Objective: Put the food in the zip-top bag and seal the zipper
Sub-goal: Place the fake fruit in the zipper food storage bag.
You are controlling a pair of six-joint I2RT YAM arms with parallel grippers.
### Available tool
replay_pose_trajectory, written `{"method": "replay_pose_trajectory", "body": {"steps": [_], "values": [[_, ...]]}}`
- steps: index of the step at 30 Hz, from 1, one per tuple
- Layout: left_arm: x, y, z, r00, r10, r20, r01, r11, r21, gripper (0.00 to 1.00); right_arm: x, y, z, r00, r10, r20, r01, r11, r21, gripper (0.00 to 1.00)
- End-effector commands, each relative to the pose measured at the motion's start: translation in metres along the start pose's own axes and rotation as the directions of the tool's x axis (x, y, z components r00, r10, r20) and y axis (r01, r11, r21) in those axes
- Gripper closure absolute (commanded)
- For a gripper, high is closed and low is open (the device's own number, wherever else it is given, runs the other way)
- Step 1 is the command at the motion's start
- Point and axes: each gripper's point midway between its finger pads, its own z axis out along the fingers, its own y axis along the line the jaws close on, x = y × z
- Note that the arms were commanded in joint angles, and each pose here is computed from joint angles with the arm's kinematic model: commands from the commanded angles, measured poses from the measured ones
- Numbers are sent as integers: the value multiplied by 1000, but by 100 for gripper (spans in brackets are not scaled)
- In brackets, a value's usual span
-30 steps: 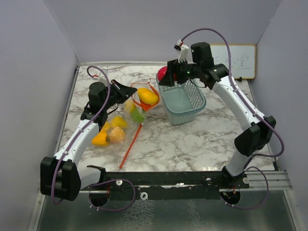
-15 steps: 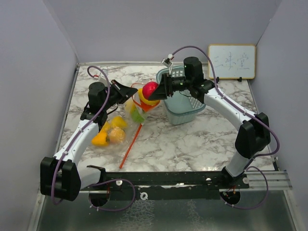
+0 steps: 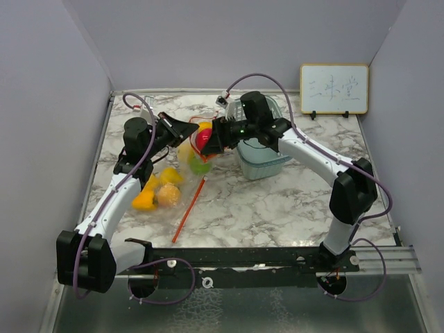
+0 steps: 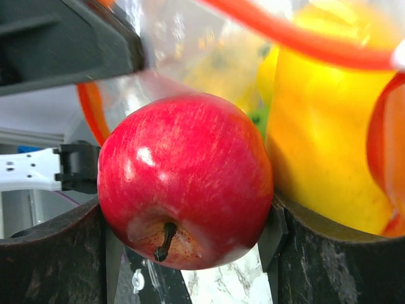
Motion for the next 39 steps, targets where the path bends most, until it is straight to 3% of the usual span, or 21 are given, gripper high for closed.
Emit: {"method": "replay_pose_trajectory", "body": {"steps": [1,6,13,19,26,34,39], "values": [[-14,-43,-6,999,43,27,-46,991,126,100,26,-28,6,996,-20,-84,36,980,197,77],[-13,-42,-2,1000,17,14,-19,990,138,100,22,-54,4,992,-46,-114,84,931,354,73],[-5,-33,-1,999,-33,-5,33,990,139,100,-35,-58,11,997,-66,45,41,903,428,66],[2,-22,1,998,-57,-28,60,991,122,100,-51,-39,28,996,-35,85,6,948,318,64],[5,-10,10,993,-117,-30,120,983,137,100,-32,-37,18,998,-43,43,27,948,318,64],[6,0,22,978,-208,-27,209,963,169,100,4,-16,19,998,-37,-55,47,981,186,64],[5,-3,20,977,-210,-32,212,963,168,100,3,25,37,982,-175,-75,180,982,58,63]]}}
